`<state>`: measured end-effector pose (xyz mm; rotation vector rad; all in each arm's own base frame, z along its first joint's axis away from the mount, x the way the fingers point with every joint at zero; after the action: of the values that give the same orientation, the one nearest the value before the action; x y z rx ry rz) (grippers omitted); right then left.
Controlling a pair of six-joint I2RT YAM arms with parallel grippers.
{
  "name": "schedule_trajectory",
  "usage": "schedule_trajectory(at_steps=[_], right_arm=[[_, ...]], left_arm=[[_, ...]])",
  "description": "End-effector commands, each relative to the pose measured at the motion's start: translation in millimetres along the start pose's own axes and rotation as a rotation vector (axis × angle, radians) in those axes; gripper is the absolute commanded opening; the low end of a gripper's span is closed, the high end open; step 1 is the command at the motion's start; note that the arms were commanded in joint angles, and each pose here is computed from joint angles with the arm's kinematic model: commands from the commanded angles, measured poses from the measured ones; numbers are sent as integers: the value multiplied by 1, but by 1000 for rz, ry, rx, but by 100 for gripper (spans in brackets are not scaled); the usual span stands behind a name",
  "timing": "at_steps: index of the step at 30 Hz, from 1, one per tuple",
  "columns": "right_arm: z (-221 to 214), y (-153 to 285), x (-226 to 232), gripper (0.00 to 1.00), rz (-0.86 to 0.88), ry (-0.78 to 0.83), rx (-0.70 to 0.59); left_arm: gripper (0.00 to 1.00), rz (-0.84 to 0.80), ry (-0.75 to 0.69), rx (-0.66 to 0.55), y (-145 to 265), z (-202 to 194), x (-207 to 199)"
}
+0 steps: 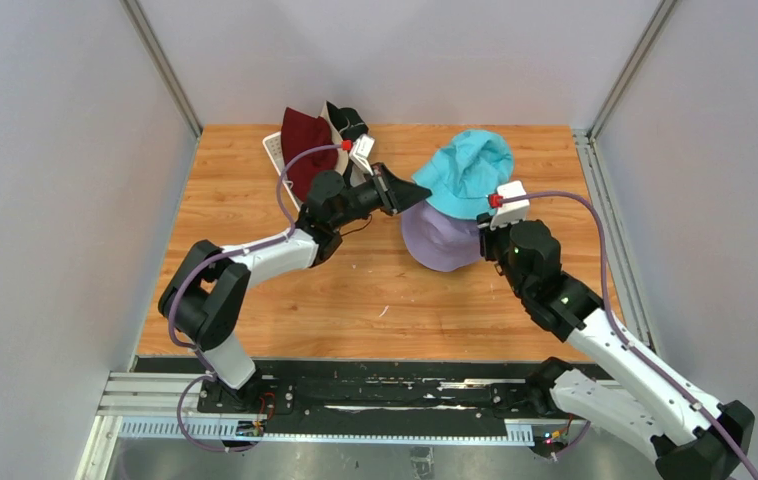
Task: Stack the hats
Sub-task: Stack the hat on the hat.
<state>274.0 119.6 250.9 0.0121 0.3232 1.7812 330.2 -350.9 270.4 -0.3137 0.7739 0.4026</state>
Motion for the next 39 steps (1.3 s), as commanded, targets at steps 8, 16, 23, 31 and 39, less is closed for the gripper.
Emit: schedule_trajectory(at_steps=[8,16,23,31,39], right_arm=[[11,50,-16,43,-43,-171,-6],[40,58,-15,44,-9,-232,-61],[60,43,5,47,77,-226,-68],[64,16,20,52,94,-205,-64],[62,7,22,54,92,-184,-67]], left_arm=[[0,-67,-29,17,14,-17,-21],[0,-60,-21,29,28,-30,-18],[0,-49,-27,49,32,-39,-15],[4,52,-18,91,49,-68,18],[25,281,-60,89,75,-67,67]])
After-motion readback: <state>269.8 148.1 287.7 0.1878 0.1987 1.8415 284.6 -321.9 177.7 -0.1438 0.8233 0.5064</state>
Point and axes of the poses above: each gripper's point midway between its finger pads, its own y axis back along the fingers, its own x axis along the line the jaws close on, z = x × y, the point moved 2 cm from there along y, back along the fingers, and after that the axes turned 1 degree about -y, right-handed, at the moved point
